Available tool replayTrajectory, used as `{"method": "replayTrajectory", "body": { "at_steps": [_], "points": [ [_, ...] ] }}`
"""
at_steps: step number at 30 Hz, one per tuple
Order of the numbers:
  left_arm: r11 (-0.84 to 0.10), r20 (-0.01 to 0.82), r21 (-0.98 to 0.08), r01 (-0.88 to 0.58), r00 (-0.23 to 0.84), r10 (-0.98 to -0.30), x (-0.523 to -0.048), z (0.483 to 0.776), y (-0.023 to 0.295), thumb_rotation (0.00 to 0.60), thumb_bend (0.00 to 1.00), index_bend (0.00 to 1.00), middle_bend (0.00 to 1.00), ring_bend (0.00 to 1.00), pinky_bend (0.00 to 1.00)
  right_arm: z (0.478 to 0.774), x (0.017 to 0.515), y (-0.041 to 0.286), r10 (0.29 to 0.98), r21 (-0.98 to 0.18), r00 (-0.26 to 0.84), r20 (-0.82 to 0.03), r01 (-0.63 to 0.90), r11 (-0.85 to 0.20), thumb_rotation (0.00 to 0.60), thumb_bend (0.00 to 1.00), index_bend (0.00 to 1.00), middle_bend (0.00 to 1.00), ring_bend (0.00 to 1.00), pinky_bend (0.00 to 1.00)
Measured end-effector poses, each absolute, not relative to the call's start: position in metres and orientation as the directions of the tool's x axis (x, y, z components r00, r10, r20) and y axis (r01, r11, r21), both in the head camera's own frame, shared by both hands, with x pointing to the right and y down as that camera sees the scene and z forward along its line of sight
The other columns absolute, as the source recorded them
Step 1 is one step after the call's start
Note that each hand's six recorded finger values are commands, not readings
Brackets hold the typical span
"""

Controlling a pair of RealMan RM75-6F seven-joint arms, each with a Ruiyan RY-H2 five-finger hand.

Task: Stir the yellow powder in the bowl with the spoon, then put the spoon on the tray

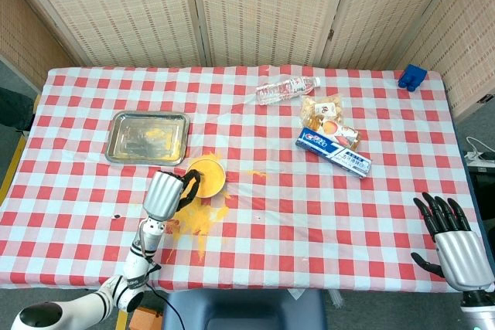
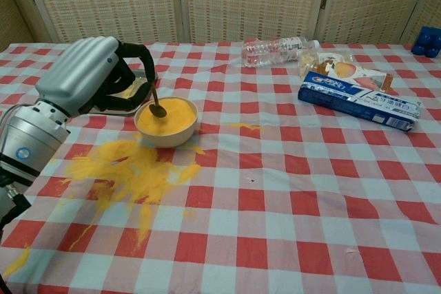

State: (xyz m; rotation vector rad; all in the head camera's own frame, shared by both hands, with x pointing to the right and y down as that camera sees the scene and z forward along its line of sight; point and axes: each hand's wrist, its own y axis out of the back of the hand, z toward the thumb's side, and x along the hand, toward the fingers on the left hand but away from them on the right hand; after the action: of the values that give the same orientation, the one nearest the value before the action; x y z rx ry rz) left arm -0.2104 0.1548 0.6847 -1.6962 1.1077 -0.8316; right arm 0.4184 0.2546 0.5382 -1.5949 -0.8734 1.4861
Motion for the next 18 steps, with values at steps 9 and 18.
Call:
{"method": "replayTrajectory", "body": {
  "at_steps": [9,18],
  "points": [
    [-0.227,0.109,-0.919,-0.322,0.348,-0.931,-0.219,0.677,0.172,0.6,0.64,0.85,1.0,1.0,1.0,0.533,0.415,0.259,0.884,-0.89,0.102,-0.455,-0.017,-0.456,0.6,0.05,0.0,0.0,0.0,0.0],
    [-0.266,0.136,-0.889,-0.372,0.34,-0.93,-0.218,0.664,0.179,0.6,0.64,0.85,1.0,1.0,1.0,0.534,0.413,0.261,0.879,-0.885,0.112,-0.463,-0.018,-0.464,0.6,0.05,0.0,0.0,0.0,0.0]
  ]
}}
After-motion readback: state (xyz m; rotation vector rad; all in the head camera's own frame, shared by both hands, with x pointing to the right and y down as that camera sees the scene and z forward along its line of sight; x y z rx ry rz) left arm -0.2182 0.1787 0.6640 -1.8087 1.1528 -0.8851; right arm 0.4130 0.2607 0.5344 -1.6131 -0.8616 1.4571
